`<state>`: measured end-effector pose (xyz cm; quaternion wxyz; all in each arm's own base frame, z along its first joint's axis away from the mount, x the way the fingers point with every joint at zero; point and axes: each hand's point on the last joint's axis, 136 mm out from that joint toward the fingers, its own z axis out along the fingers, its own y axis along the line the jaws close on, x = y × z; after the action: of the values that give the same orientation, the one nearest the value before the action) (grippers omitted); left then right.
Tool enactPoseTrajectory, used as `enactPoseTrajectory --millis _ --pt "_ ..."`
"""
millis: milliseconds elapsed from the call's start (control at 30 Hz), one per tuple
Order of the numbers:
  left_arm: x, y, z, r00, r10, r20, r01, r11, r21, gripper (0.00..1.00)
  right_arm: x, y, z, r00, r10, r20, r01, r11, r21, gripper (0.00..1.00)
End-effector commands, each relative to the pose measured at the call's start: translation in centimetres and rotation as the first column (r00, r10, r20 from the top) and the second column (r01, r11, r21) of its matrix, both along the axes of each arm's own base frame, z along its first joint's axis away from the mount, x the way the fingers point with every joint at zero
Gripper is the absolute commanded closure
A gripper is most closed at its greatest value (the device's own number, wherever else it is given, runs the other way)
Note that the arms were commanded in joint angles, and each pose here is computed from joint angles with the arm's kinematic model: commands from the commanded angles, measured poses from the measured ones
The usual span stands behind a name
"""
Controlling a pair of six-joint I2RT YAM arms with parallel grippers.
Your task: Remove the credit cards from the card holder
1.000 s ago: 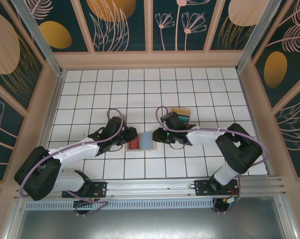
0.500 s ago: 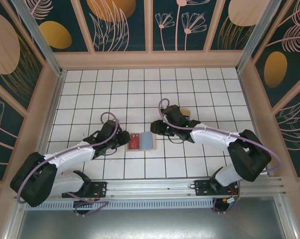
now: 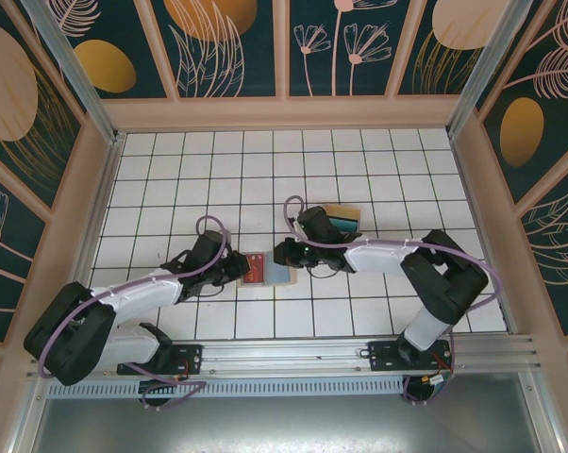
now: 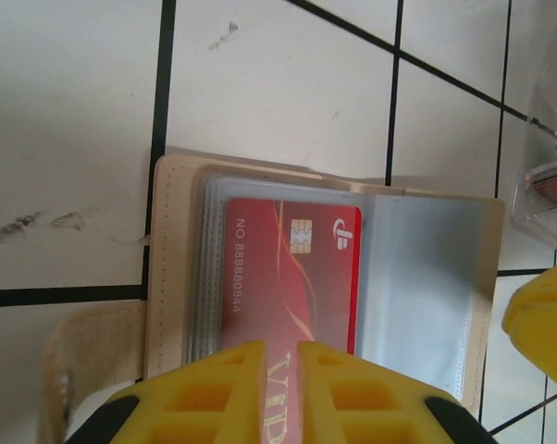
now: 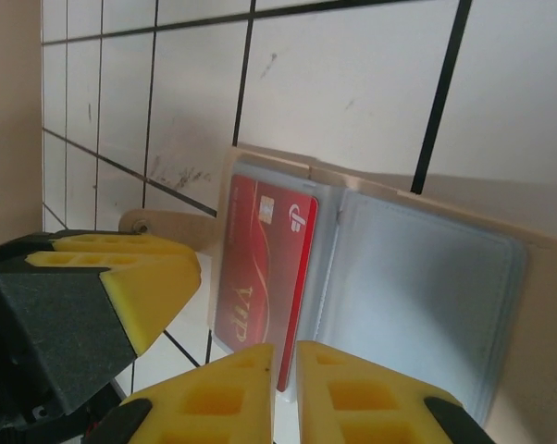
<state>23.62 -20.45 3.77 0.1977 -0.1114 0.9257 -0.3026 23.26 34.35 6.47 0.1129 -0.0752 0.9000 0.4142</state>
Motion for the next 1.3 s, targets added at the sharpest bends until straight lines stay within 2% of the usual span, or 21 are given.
enactPoseTrajectory --millis 0,267,800,1267 --pt "0.0 -0.3 -0.6 1.0 -0.015 -0.024 0.015 1.0 -0.004 0.83 -0.3 1.6 0.4 0.999 0.049 -0.021 -0.048 0.997 0.065 0.85" --pt "-0.3 0.4 -1.7 0.998 -0.001 -0.055 0.004 0.999 0.051 0.85 -0.3 2.7 -1.2 0.994 0.087 -0.073 -0.082 0.995 0.065 0.84" --pt "-0.7 0.2 -2.4 0.996 -0.002 -0.084 0.005 0.999 0.033 0.88 -0.7 3.3 -3.1 0.984 0.117 -0.136 -0.11 0.992 0.057 0.82" --pt "-1.6 -0.1 -2.2 0.994 -0.02 -0.111 0.019 1.0 -0.009 0.89 -0.6 1.9 -1.7 0.992 0.088 -0.094 -0.088 0.996 0.003 0.81"
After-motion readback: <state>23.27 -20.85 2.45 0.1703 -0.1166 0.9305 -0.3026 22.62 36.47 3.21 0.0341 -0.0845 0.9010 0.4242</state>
